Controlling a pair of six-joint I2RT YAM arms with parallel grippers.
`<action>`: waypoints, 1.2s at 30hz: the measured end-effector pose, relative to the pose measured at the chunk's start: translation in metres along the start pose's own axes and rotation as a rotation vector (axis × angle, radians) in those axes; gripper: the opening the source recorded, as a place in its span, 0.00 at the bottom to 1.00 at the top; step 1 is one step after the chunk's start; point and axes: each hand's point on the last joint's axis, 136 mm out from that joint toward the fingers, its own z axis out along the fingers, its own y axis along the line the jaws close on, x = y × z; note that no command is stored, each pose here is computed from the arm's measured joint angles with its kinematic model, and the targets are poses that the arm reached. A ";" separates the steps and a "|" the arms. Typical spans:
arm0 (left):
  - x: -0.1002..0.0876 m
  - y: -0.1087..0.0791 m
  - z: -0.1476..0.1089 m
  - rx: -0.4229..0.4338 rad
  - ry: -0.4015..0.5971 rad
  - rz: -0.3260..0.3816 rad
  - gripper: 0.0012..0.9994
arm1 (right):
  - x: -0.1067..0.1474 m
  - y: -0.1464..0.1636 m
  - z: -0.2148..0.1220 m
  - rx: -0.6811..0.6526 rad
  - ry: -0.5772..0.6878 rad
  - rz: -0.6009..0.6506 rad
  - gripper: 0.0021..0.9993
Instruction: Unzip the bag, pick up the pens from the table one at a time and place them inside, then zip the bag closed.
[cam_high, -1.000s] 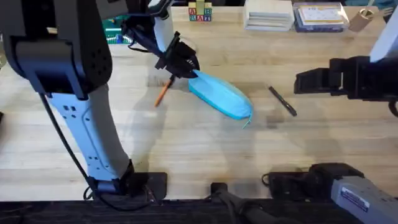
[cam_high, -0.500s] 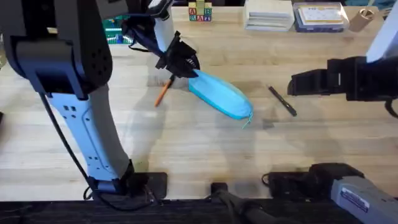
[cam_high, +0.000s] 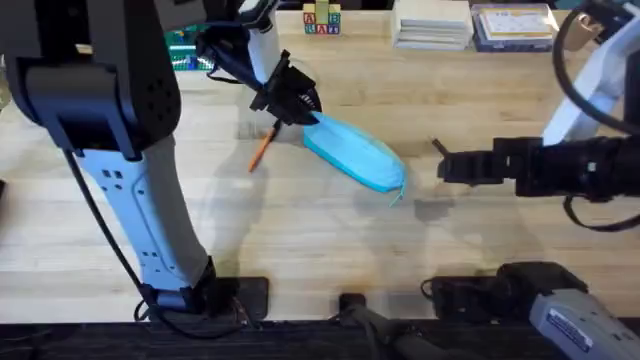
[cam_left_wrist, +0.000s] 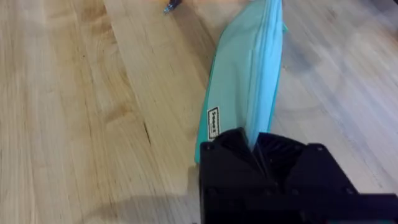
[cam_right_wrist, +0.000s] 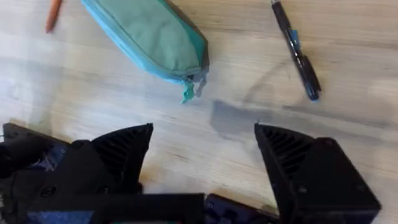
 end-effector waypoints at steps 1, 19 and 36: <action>0.000 0.000 0.000 0.000 0.000 0.000 0.04 | 0.001 -0.001 0.003 -0.002 -0.001 0.006 1.00; -0.001 0.001 0.000 -0.006 -0.008 0.002 0.04 | 0.018 -0.001 0.048 -0.111 0.016 0.029 1.00; -0.002 0.001 0.000 -0.007 -0.010 0.001 0.04 | 0.011 0.006 0.068 -0.191 -0.010 0.003 1.00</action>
